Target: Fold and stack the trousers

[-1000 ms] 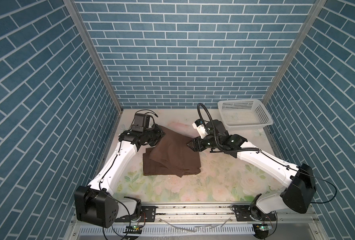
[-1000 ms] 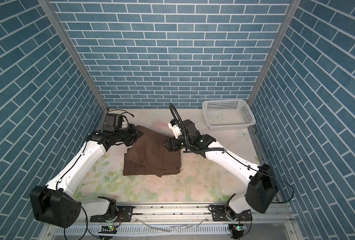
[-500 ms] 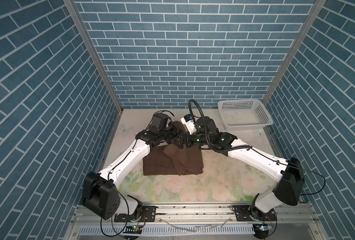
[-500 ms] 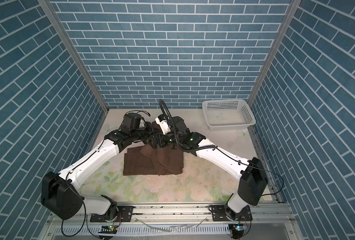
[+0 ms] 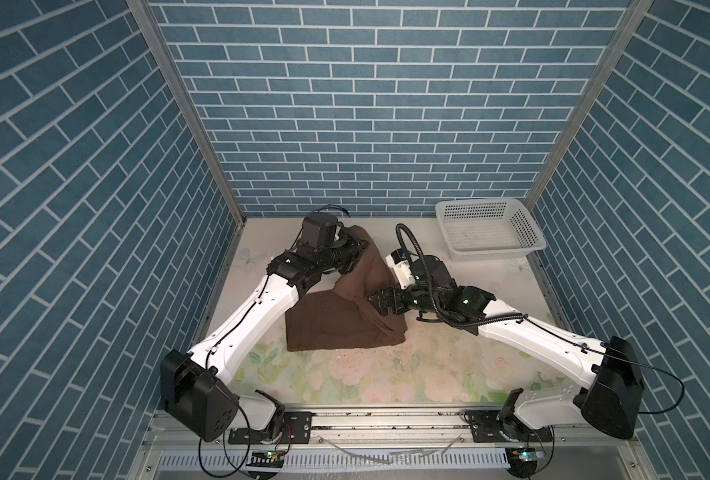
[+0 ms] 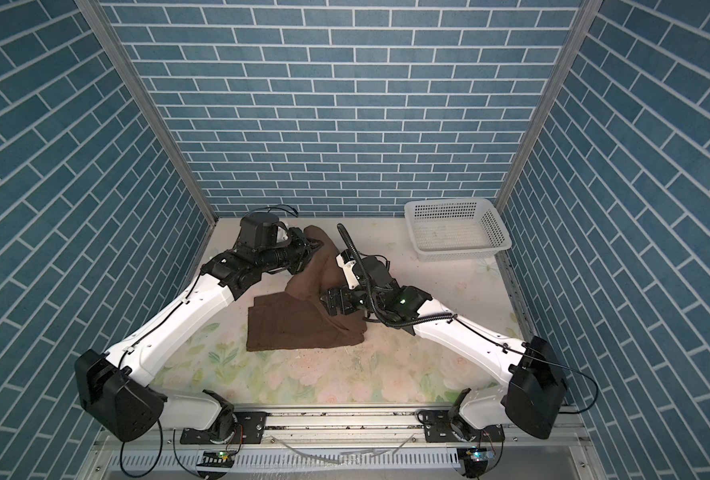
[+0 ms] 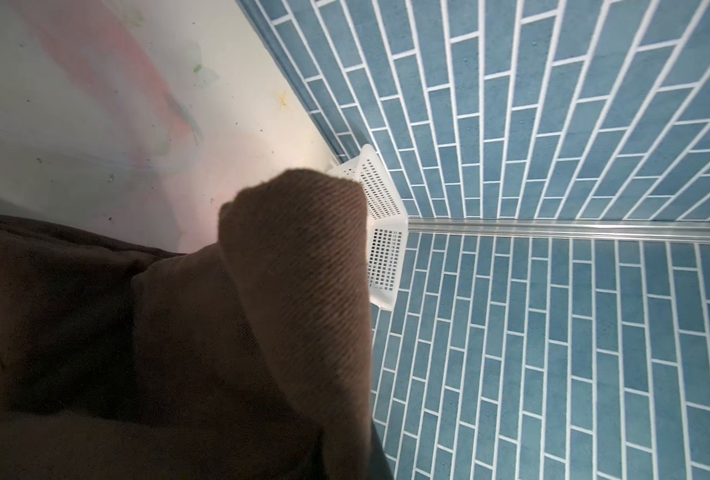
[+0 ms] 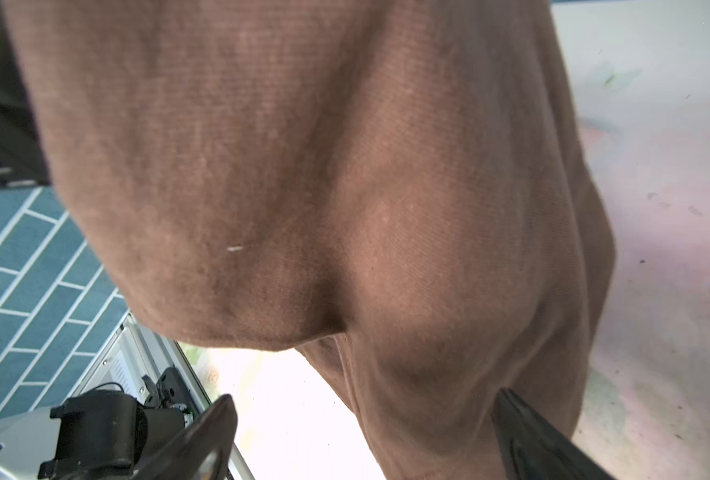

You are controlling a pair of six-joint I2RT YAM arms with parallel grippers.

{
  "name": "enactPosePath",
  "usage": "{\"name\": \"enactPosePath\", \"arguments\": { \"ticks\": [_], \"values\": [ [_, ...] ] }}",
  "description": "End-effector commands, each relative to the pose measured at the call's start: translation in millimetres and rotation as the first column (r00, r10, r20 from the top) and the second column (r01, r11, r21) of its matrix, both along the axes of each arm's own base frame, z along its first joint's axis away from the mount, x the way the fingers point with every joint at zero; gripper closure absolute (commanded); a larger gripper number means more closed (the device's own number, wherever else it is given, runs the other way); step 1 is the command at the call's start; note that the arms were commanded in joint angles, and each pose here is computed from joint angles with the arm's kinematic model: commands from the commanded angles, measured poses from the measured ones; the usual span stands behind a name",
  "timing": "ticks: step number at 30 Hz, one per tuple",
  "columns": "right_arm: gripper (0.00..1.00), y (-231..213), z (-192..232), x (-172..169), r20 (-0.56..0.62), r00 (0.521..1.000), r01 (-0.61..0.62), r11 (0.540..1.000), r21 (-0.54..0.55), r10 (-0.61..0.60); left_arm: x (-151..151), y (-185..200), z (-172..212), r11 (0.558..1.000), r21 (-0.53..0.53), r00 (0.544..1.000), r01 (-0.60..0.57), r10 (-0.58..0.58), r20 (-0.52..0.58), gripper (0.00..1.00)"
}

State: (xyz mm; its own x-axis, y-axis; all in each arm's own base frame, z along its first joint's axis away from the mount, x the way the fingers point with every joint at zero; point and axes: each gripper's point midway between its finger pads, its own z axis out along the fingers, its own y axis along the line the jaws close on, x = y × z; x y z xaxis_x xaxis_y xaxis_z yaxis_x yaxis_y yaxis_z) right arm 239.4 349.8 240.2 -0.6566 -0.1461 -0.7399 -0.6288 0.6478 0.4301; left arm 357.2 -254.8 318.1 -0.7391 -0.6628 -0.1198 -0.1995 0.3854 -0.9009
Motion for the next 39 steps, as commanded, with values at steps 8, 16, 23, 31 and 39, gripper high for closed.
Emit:
{"name": "enactPosePath", "arguments": {
  "ticks": [8,16,23,31,39],
  "values": [
    [0.03,2.5,63.6,4.5,0.096,0.995,0.012,0.991,0.136,-0.025,-10.2,-53.4,22.2,0.998,-0.058,0.998,0.038,-0.035,0.059,1.0],
    [0.07,-23.9,61.9,12.2,0.113,0.982,0.134,0.982,0.131,-0.149,-18.0,-71.3,16.6,0.996,-0.065,0.998,0.052,-0.05,0.042,1.0],
    [0.21,-49.0,22.9,47.3,0.022,0.949,0.314,0.948,0.054,-0.316,-34.4,-107.3,19.3,0.978,-0.167,0.992,0.124,-0.121,0.027,1.0],
    [0.23,-69.3,14.5,50.6,0.078,0.946,0.32,0.945,-0.067,-0.314,-36.3,-112.0,21.2,0.968,-0.211,0.99,0.14,-0.139,0.019,1.0],
    [0.12,-70.2,-2.4,29.4,0.049,0.97,0.241,0.969,-0.058,-0.238,-21.7,-91.8,31.6,0.973,-0.207,0.995,0.096,-0.089,0.044,1.0]
  ]
}}
